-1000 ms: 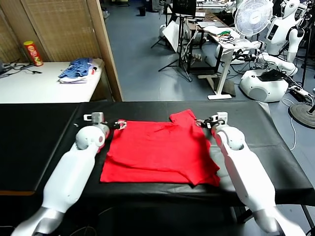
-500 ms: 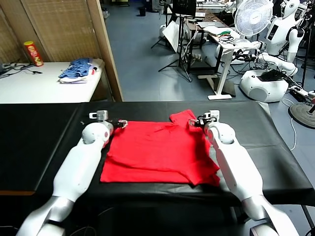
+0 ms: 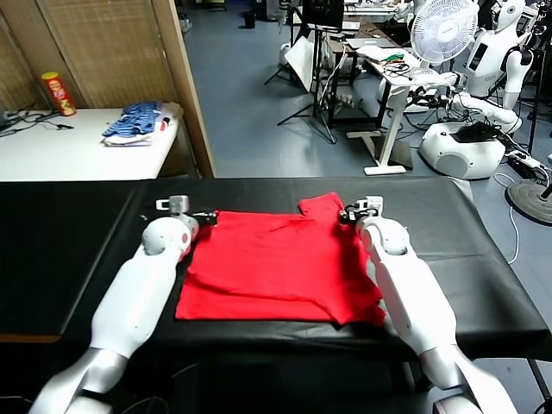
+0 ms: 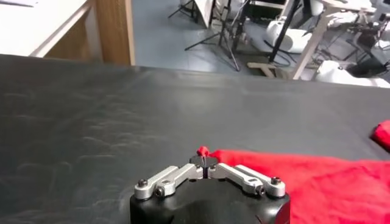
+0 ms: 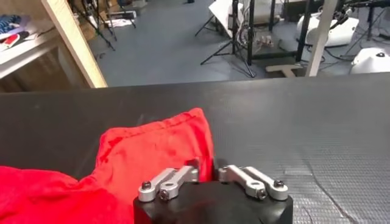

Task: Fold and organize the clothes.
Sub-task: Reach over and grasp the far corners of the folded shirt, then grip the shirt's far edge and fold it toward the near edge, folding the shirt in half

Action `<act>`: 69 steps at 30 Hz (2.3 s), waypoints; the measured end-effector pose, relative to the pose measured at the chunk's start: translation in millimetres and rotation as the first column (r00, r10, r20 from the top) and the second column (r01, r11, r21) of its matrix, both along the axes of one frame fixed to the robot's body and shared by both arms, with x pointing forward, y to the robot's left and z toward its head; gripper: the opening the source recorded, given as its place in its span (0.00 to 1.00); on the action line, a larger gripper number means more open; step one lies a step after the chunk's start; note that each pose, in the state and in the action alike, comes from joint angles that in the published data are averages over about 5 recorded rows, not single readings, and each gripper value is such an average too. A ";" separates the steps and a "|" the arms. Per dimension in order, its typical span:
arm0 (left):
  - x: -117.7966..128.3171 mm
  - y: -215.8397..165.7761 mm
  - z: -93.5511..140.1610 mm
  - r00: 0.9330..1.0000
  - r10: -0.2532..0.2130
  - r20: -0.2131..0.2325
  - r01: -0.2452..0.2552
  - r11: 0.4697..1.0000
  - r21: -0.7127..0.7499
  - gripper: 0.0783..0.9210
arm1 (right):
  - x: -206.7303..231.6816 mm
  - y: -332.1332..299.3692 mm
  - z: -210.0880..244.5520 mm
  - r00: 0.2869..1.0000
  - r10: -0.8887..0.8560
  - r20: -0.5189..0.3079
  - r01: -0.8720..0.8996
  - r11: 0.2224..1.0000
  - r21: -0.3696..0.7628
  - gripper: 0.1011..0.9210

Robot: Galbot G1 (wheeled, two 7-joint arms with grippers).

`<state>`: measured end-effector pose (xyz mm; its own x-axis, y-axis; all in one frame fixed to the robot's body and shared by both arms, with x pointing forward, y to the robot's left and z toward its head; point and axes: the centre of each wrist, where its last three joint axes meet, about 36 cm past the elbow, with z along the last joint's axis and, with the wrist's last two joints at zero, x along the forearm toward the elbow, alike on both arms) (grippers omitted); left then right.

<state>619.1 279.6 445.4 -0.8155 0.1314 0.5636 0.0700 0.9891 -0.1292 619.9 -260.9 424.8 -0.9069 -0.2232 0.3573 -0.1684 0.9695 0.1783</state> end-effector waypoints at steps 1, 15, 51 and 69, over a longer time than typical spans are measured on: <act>-2.1 1.1 1.7 1.000 0.001 0.004 -0.001 1.000 0.003 0.06 | -4.2 -2.7 1.9 1.000 0.005 0.008 -0.005 1.000 0.013 0.03; -66.8 15.9 35.8 0.995 -0.036 0.088 0.034 0.999 0.028 0.06 | -102.3 -27.2 30.5 1.000 -0.004 0.000 0.004 1.000 -0.006 0.03; -215.6 9.7 17.7 0.997 -0.062 0.052 0.044 0.955 0.294 0.06 | -213.6 -14.5 37.4 0.985 0.035 -0.171 -0.071 0.976 -0.206 0.03; -258.7 -9.7 28.3 0.995 -0.067 0.069 0.044 0.954 0.295 0.06 | -223.4 -18.7 37.6 0.984 0.035 -0.175 -0.071 0.976 -0.205 0.10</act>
